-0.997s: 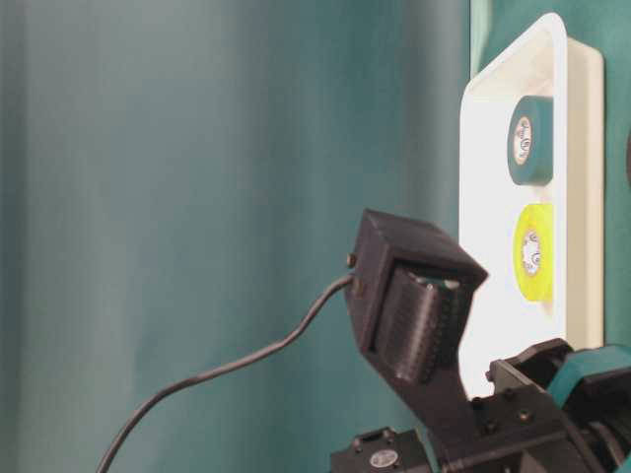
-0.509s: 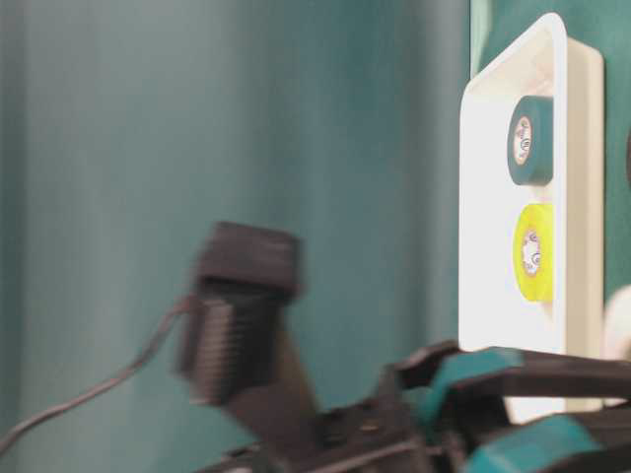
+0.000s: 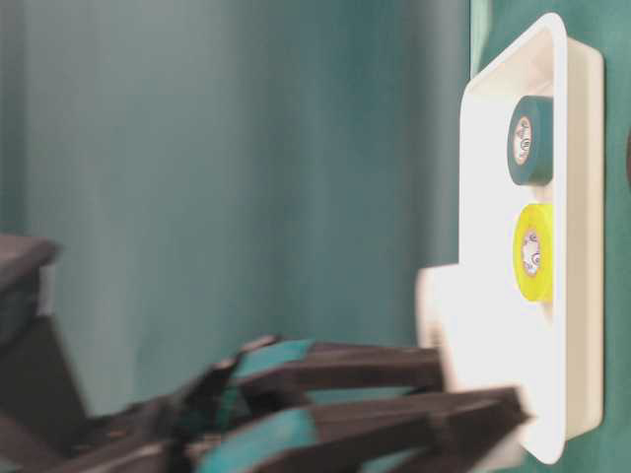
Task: Pick up the tape from a random location and place it into the white case.
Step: 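Close the left gripper on the white tape rim and lift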
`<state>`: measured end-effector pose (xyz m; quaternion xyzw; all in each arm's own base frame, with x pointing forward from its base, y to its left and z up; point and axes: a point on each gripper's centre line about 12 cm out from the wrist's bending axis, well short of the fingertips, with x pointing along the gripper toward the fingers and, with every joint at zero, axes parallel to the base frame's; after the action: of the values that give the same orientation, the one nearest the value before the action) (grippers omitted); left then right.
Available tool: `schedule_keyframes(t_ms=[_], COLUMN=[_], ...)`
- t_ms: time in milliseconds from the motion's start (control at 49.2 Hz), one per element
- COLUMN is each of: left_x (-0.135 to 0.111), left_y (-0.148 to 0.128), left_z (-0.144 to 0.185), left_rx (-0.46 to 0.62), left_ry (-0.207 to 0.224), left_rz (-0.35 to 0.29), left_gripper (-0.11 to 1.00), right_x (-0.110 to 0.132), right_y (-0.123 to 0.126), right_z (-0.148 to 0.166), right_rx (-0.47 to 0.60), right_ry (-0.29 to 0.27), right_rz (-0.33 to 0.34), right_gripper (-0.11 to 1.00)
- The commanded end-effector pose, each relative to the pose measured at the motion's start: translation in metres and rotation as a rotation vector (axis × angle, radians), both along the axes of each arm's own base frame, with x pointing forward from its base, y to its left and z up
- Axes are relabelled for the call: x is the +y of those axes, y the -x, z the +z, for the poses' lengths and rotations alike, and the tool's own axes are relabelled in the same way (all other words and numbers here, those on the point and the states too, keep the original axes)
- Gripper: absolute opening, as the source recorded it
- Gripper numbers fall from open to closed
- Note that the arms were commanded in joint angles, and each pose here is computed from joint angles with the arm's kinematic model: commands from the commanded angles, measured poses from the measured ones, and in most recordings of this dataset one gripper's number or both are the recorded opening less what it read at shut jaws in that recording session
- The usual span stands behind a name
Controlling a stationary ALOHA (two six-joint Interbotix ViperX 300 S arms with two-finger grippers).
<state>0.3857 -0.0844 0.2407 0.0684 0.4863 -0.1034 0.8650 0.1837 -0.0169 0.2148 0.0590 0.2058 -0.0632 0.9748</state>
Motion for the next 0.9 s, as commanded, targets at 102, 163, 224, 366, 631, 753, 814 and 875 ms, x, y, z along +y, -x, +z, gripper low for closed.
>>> schedule_keyframes(t_ms=[102,163,224,366,631,753,814,875], left_x=[0.002,0.003,0.003,0.004,0.004,0.004,0.003,0.003], left_y=[0.008,0.010,0.013,0.020,0.024,0.024,0.025,0.025], left_z=[0.053,0.062,0.070,0.085,0.096,0.101,0.102,0.104], left_rx=[-0.094,-0.107,-0.118,-0.131,-0.125,-0.125,-0.125,-0.127], left_ry=[0.016,0.019,0.021,0.024,0.024,0.023,0.023,0.024], left_rz=[-0.003,-0.003,-0.003,-0.005,-0.005,-0.008,-0.009,-0.010], left_gripper=[0.25,0.25,0.25,0.25,0.25,0.25,0.25,0.26], right_x=[0.000,0.000,0.000,0.000,0.000,0.000,0.000,-0.001], right_y=[-0.002,-0.003,-0.002,-0.003,-0.002,-0.002,-0.002,-0.003], right_z=[0.004,0.004,0.004,0.004,0.004,0.004,0.004,0.005], right_rx=[-0.007,-0.009,-0.007,-0.009,-0.006,-0.006,-0.006,-0.007], right_ry=[0.003,0.003,0.005,0.005,0.005,0.005,0.006,0.006], right_rz=[0.000,0.001,0.001,0.001,0.000,0.000,0.001,-0.001], right_gripper=[0.84,0.84,0.84,0.84,0.84,0.84,0.84,0.84])
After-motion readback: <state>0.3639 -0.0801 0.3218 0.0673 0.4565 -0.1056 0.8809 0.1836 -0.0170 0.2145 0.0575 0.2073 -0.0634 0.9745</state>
